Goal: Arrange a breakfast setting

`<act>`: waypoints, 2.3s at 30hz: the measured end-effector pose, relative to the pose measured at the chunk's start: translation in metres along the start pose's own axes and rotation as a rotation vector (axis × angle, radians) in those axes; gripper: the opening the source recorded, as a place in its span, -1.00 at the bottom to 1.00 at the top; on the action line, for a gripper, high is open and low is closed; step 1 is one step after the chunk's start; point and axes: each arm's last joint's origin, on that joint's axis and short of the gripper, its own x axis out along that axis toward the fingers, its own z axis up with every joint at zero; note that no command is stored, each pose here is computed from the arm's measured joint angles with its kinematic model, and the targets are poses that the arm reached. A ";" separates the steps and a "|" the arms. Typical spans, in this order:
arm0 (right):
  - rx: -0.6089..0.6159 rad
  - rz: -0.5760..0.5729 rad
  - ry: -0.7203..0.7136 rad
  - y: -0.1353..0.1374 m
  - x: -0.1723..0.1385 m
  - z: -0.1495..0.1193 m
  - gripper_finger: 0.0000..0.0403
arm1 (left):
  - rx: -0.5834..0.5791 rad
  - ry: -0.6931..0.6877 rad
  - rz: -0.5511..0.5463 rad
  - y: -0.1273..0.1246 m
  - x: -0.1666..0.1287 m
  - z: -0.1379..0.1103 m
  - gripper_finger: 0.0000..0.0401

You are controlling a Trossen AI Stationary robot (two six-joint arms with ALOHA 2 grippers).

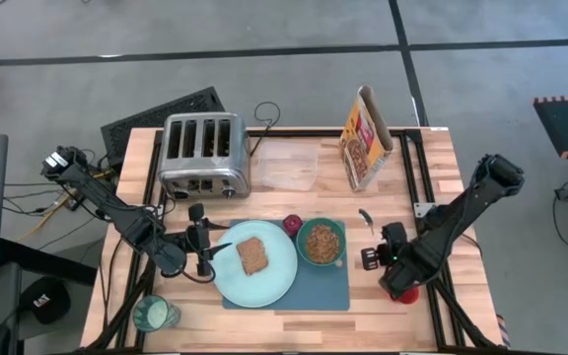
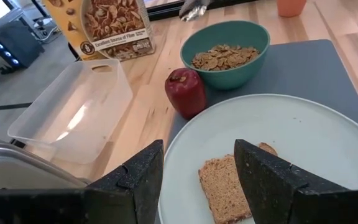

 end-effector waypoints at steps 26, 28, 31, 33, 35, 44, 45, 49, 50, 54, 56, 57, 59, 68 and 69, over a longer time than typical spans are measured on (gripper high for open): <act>0.007 -0.084 0.092 0.029 0.051 -0.005 -0.85 | 0.024 0.005 -0.003 0.000 0.000 0.000 -0.09; 0.016 -0.070 0.081 0.030 0.051 -0.005 -0.85 | 0.023 0.005 -0.004 0.000 0.000 0.000 -0.09; 0.022 -0.059 0.073 0.031 0.051 -0.005 -0.85 | 0.022 0.005 -0.004 0.000 0.000 0.000 -0.09; 0.030 -0.058 0.074 0.031 0.051 -0.005 -0.85 | 0.022 0.005 -0.004 0.000 0.000 0.000 -0.09; 0.033 -0.052 0.076 0.032 0.052 -0.006 -0.85 | 0.022 0.005 -0.004 0.000 0.000 0.000 -0.09; 0.040 -0.084 0.098 0.040 0.072 -0.014 -0.84 | 0.022 0.004 -0.004 0.000 0.000 0.000 -0.09; 0.039 -0.088 0.098 0.040 0.074 -0.015 -0.84 | 0.023 0.004 -0.004 0.000 0.000 0.000 -0.09; 0.051 -0.079 0.123 0.044 0.078 -0.017 -0.84 | 0.024 0.003 -0.004 0.000 0.000 0.000 -0.09; 0.054 -0.075 0.128 0.044 0.078 -0.017 -0.84 | 0.023 0.002 -0.004 0.000 0.000 0.000 -0.09; 0.061 -0.066 0.133 0.046 0.079 -0.018 -0.82 | 0.021 0.001 -0.004 0.000 0.000 0.000 -0.09; 0.062 -0.064 0.135 0.046 0.079 -0.018 -0.81 | 0.021 0.001 -0.004 0.000 0.000 0.000 -0.09; 0.062 -0.064 0.135 0.046 0.079 -0.018 -0.80 | 0.021 0.001 -0.005 0.000 0.000 0.000 -0.09; 0.062 -0.062 0.135 0.046 0.079 -0.019 -0.79 | 0.021 0.001 -0.004 0.000 0.000 0.000 -0.09; 0.060 -0.052 0.126 0.047 0.079 -0.019 -0.64 | 0.020 0.001 -0.004 0.000 0.000 0.000 -0.09; 0.060 -0.051 0.126 0.047 0.079 -0.019 -0.61 | 0.020 0.001 -0.004 0.000 0.000 0.000 -0.09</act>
